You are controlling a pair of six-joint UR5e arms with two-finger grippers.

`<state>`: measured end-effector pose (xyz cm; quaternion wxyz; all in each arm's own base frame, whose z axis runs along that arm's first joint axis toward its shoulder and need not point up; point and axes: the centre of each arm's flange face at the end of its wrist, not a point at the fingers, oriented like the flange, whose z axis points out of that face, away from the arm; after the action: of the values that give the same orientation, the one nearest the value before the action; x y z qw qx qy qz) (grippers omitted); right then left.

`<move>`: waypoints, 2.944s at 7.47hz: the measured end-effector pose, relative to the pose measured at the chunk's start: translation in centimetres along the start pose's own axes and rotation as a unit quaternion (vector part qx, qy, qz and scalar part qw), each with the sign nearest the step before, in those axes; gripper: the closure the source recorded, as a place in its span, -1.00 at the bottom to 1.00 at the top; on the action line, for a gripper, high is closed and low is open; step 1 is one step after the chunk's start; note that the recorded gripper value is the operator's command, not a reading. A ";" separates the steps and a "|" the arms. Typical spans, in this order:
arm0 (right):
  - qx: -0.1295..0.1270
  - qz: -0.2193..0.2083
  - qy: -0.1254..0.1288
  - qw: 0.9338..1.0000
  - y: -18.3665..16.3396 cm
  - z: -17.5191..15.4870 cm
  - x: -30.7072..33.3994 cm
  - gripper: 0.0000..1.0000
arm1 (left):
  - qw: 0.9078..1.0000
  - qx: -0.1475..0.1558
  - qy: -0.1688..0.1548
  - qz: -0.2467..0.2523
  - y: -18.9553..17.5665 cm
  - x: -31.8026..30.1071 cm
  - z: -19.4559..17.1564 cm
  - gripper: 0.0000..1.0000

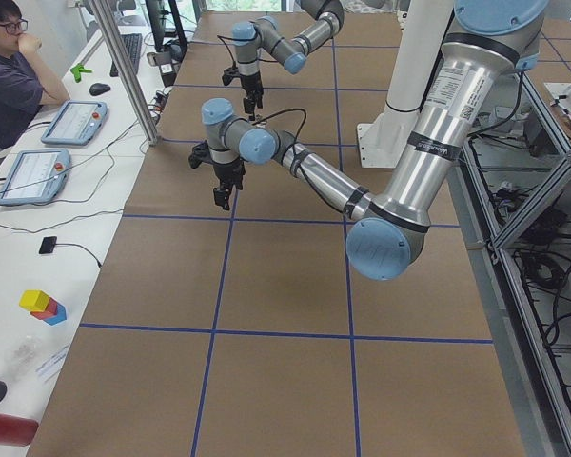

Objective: Assemble PPR valve and pipe with both arms

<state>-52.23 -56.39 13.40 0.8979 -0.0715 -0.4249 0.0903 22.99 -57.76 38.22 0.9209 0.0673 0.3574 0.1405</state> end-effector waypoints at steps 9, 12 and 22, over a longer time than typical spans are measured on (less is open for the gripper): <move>0.005 -0.165 0.104 0.981 -12.0 -18.2 48.8 -0.99 | 0.998 0.035 0.023 -0.043 7.4 -16.6 -6.6 -1.00; 0.011 -0.147 0.046 0.988 -13.4 -16.9 67.7 -0.99 | 0.999 0.032 0.009 -0.019 14.8 -25.9 -6.9 -1.00; 0.023 -0.097 0.078 0.992 -9.5 -16.9 73.9 -0.99 | 0.996 0.002 0.011 -0.089 21.0 -32.7 -3.3 -1.00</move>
<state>7.83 -50.05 60.15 0.9344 -0.0160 -0.3558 0.0070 -6.76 -47.76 61.38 0.9256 0.0360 0.3723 0.0581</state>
